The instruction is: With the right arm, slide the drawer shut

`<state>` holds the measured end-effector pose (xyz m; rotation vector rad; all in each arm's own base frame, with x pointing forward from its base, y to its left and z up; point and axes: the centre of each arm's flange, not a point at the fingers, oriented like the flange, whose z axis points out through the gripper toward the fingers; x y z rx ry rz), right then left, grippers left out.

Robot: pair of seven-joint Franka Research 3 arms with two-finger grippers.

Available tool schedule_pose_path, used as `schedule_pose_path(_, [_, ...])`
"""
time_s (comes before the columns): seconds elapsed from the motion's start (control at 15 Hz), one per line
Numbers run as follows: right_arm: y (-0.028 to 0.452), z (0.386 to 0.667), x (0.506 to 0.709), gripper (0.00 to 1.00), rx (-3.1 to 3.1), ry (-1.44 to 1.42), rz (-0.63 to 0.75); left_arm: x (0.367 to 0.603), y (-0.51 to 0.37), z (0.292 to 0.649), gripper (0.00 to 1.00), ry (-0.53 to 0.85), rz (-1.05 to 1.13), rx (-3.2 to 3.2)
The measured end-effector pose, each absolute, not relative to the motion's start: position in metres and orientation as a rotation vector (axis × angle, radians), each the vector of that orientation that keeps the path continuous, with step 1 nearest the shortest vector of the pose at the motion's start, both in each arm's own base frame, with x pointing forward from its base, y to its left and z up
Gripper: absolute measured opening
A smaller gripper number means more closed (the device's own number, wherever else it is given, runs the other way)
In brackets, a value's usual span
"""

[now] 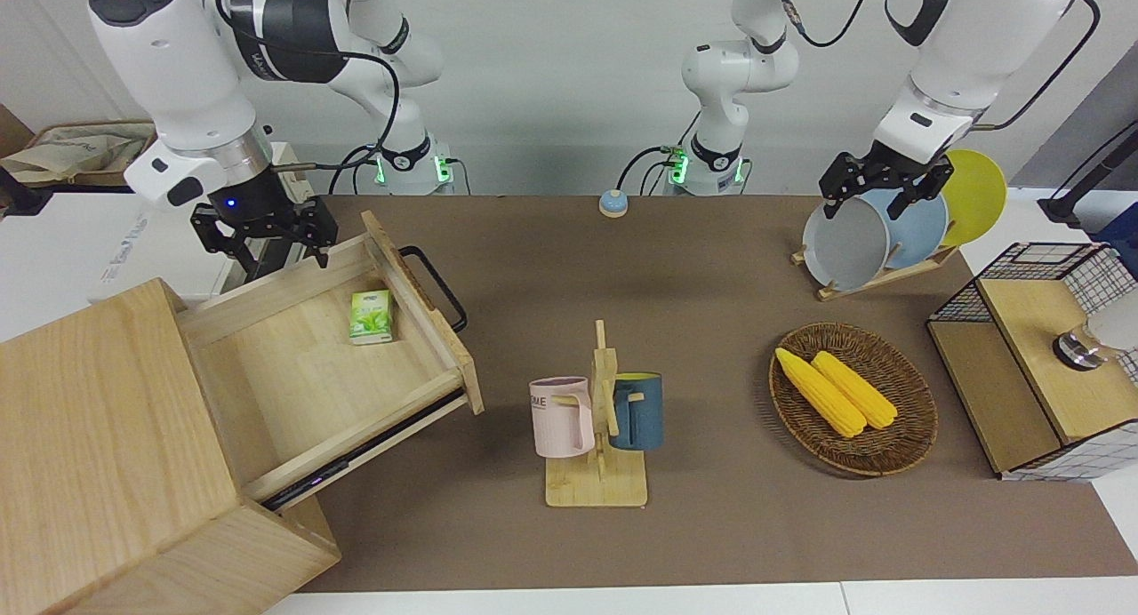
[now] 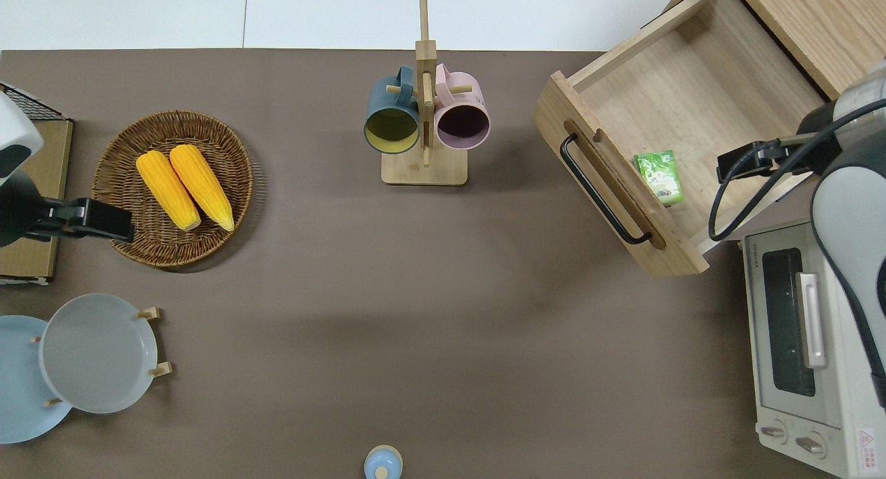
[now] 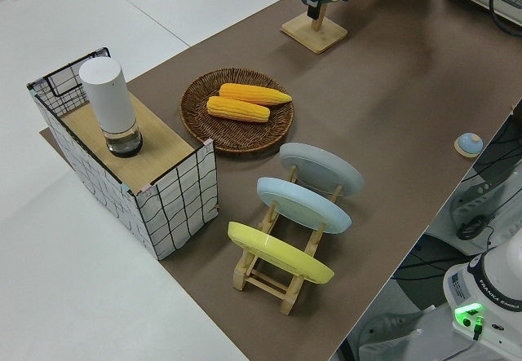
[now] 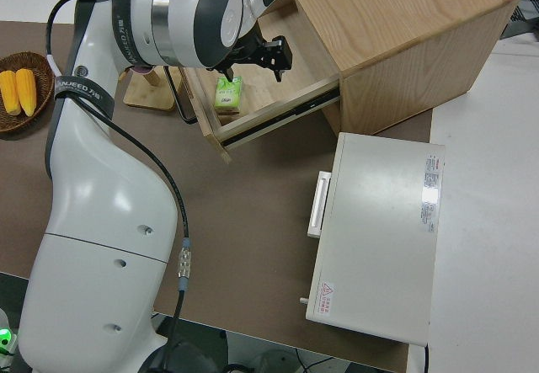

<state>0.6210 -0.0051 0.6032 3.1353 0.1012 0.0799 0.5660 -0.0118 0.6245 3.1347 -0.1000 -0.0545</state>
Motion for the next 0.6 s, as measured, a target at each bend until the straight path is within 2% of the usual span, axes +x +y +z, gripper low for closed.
schedule_pose_path(0.27, [-0.005, 0.615, 0.615, 0.99, 3.160, 0.118, 0.108, 0.566, -0.012, 0.625, 1.00, -0.100, -0.054, 3.135])
schedule_pose_path(0.6, [-0.005, 0.613, 0.609, 0.99, 3.165, 0.116, 0.037, 0.566, -0.012, 0.625, 1.00, -0.100, -0.055, 3.135])
